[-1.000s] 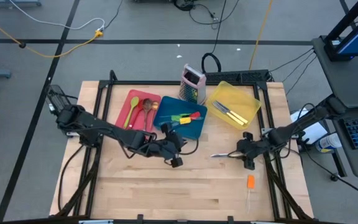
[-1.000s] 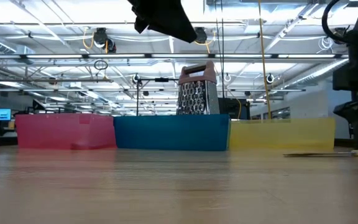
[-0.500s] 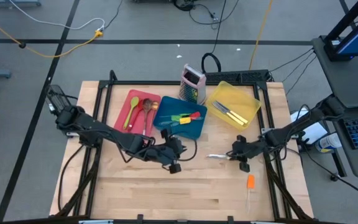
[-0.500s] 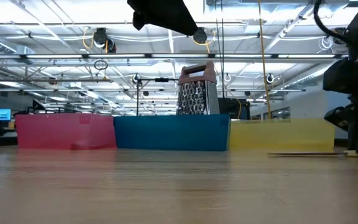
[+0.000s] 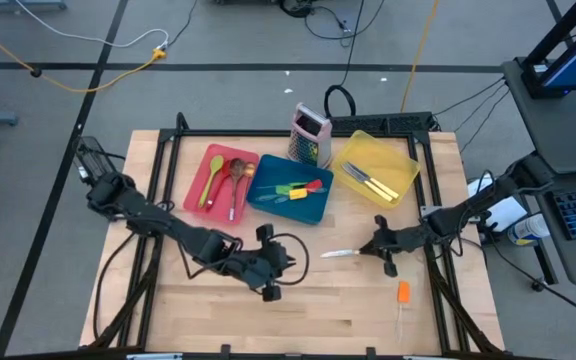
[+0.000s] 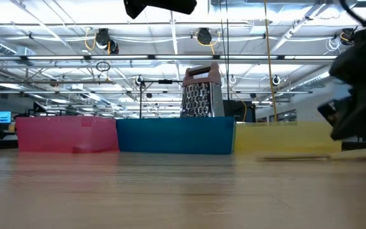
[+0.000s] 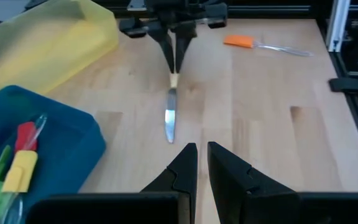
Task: Pick & Place Kitchen Items
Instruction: Put the yellow knife into the yellow bin
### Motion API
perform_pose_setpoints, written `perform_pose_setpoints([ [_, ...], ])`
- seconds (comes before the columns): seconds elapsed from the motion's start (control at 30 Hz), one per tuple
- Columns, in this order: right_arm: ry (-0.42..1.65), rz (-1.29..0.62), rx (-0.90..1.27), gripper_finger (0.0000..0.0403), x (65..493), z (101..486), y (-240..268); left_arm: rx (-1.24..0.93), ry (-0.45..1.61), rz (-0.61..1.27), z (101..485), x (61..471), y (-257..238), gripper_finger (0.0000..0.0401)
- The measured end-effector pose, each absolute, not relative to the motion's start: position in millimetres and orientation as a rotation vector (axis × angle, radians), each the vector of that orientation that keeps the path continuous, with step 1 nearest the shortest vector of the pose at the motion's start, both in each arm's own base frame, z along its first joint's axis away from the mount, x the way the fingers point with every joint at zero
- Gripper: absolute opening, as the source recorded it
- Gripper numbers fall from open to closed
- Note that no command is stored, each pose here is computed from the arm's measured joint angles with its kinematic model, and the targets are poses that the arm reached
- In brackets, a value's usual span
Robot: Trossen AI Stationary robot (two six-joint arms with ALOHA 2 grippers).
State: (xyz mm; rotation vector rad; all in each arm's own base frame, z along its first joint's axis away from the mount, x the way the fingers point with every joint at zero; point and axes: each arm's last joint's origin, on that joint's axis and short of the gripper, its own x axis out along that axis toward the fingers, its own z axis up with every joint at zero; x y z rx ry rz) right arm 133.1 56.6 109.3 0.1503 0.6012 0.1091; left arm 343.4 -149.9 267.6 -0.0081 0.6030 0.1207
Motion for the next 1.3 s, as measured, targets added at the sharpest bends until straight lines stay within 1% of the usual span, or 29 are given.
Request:
perform_pose_setpoints([
  [0.2, 0.623, 0.106, 0.011, 0.0, 143.8, 126.4, 60.7, -0.026, 0.601, 0.105, 267.6, 339.6, -158.4, 0.0042],
  [0.3, 0.668, 0.108, -0.039, 0.0007, 148.8, 137.7, 63.0, -0.028, 0.601, 0.103, 267.6, 339.1, -159.4, 0.0042],
  [0.43, 0.792, 0.092, -0.094, 0.0042, 151.3, 153.6, 64.2, -0.064, 0.598, 0.116, 267.6, 339.3, -159.1, 0.0042],
  [0.6, 0.995, -0.01, -0.037, 0.01, 142.2, 161.1, 59.9, -0.092, 0.59, 0.124, 268.2, 340.0, -158.7, 0.0042],
  [0.67, 1.033, -0.041, -0.005, 0.0124, 138.6, 157.8, 58.2, -0.092, 0.582, 0.135, 268.6, 340.2, -158.4, 0.0042],
  [0.8, 1.073, -0.032, 0.018, 0.0169, 133.3, 142.5, 56.7, -0.091, 0.567, 0.172, 268.9, 340.3, -157.4, 0.0042],
  [0.97, 1.053, 0.012, 0.055, 0.0205, 130.5, 125.0, 56.7, -0.095, 0.564, 0.175, 269.1, 340.5, -157.4, 0.0042],
  [1.07, 1.039, 0.006, 0.063, 0.0211, 127.4, 115.9, 55.0, -0.094, 0.564, 0.175, 269.1, 340.5, -157.4, 0.0042],
  [1.13, 1.051, -0.018, 0.051, 0.0207, 123.6, 110.3, 52.6, -0.088, 0.565, 0.173, 269.1, 340.5, -157.4, 0.0042],
  [1.2, 1.058, -0.028, 0.014, 0.0194, 120.5, 106.0, 50.5, -0.079, 0.566, 0.171, 269.1, 340.5, -157.4, 0.0042],
  [1.3, 1.07, -0.022, -0.014, 0.0155, 117.6, 101.9, 49.0, -0.079, 0.566, 0.171, 269.1, 340.4, -157.4, 0.0042],
])
